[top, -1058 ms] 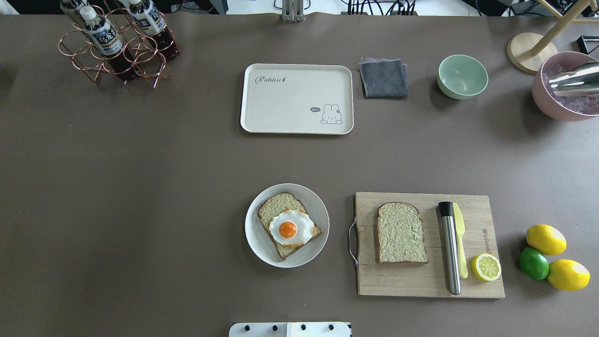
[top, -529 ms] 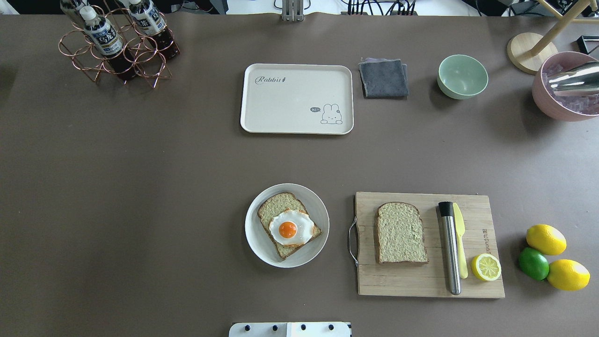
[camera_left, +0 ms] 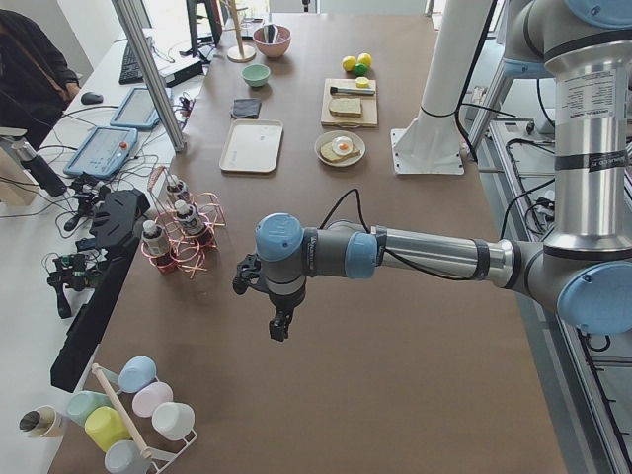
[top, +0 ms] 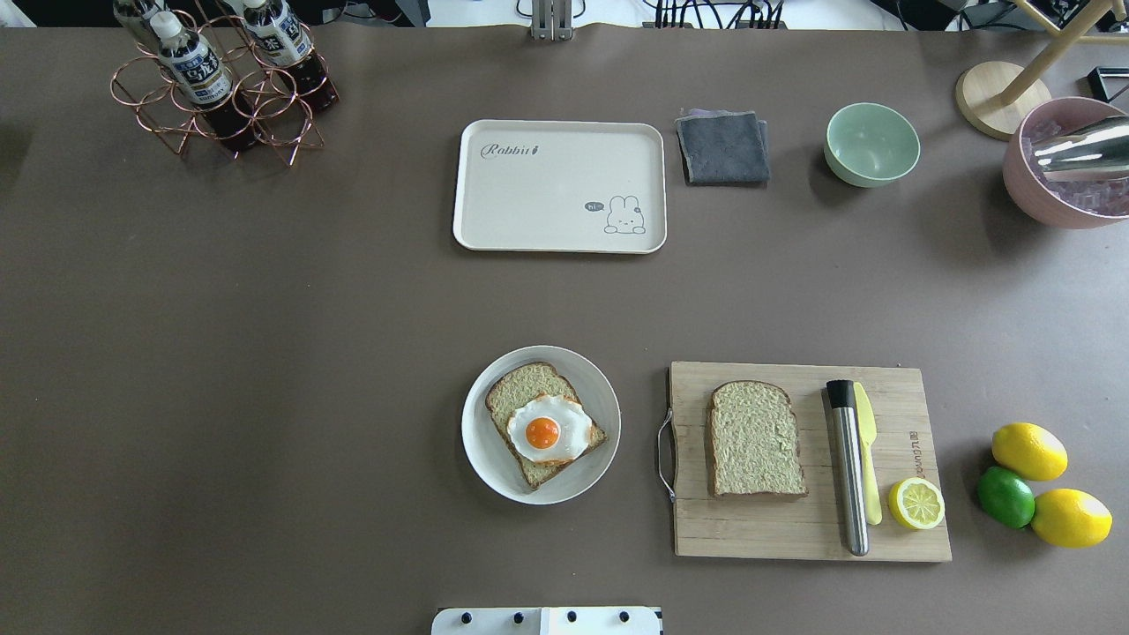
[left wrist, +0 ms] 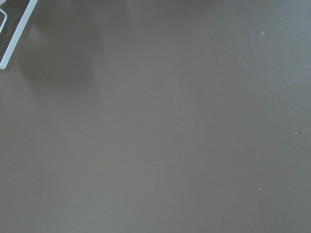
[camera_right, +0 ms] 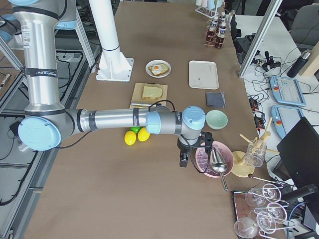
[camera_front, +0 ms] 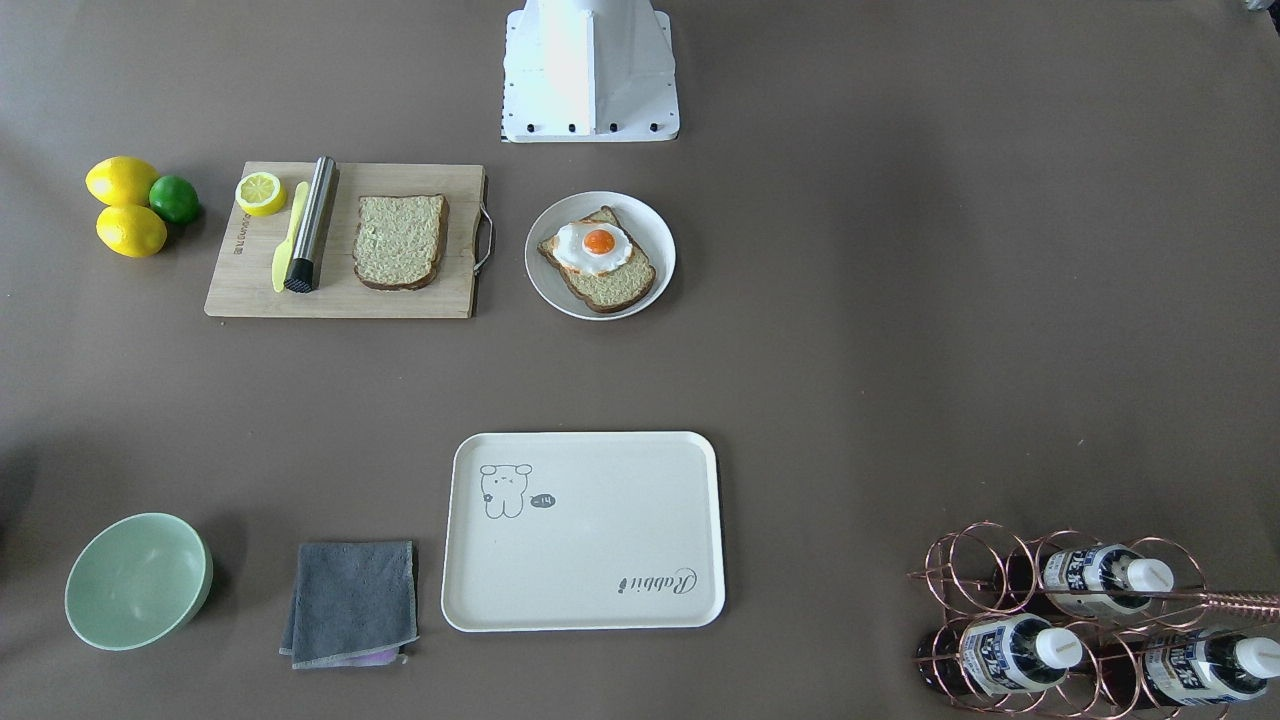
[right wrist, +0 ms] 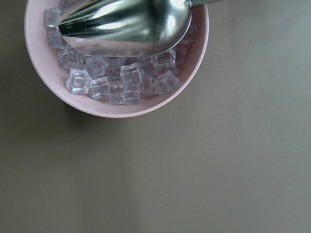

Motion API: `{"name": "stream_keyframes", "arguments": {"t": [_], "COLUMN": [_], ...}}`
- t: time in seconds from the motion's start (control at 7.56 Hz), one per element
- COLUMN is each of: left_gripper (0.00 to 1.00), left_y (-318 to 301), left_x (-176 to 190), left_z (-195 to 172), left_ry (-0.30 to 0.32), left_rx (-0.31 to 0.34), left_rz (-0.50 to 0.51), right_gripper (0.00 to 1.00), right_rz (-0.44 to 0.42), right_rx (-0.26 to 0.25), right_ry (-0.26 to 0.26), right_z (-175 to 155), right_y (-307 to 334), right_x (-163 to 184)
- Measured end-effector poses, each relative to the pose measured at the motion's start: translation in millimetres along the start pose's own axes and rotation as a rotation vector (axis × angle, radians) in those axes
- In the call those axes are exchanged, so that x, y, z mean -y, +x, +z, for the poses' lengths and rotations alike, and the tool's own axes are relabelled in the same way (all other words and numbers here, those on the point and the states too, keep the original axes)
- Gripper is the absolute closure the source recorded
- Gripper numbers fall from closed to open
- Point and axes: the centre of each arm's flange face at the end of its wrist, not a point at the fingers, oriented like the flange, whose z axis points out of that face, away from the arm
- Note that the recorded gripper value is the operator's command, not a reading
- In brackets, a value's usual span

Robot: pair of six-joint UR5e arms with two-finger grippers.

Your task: Make sandwich and place on tray

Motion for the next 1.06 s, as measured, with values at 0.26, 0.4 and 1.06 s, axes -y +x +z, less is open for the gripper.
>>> {"name": "stream_keyframes", "arguments": {"t": [0.26, 0.4, 1.06], "left_gripper": [0.02, 0.02, 0.02], "left_y": [-1.0, -1.5, -3.0], "left_x": [-0.9, -1.1, -1.2], "left_z": [1.1, 1.1, 1.4], "left_ry": [-0.002, -0.002, -0.003], "left_rx": [-0.001, 0.0, 0.0], "left_rz": [-0.002, -0.002, -0.009], "right_gripper": [0.0, 0.0, 0.0], "right_rz": [0.0, -0.001, -0.003], "right_rx": [0.001, 0.002, 0.005], "right_ry": [-0.001, 0.0, 0.003], "right_z": [0.3, 0.1, -1.3], "right_y": [0.3, -0.1, -1.6], "right_x": [-0.6, -0.7, -1.0]}}
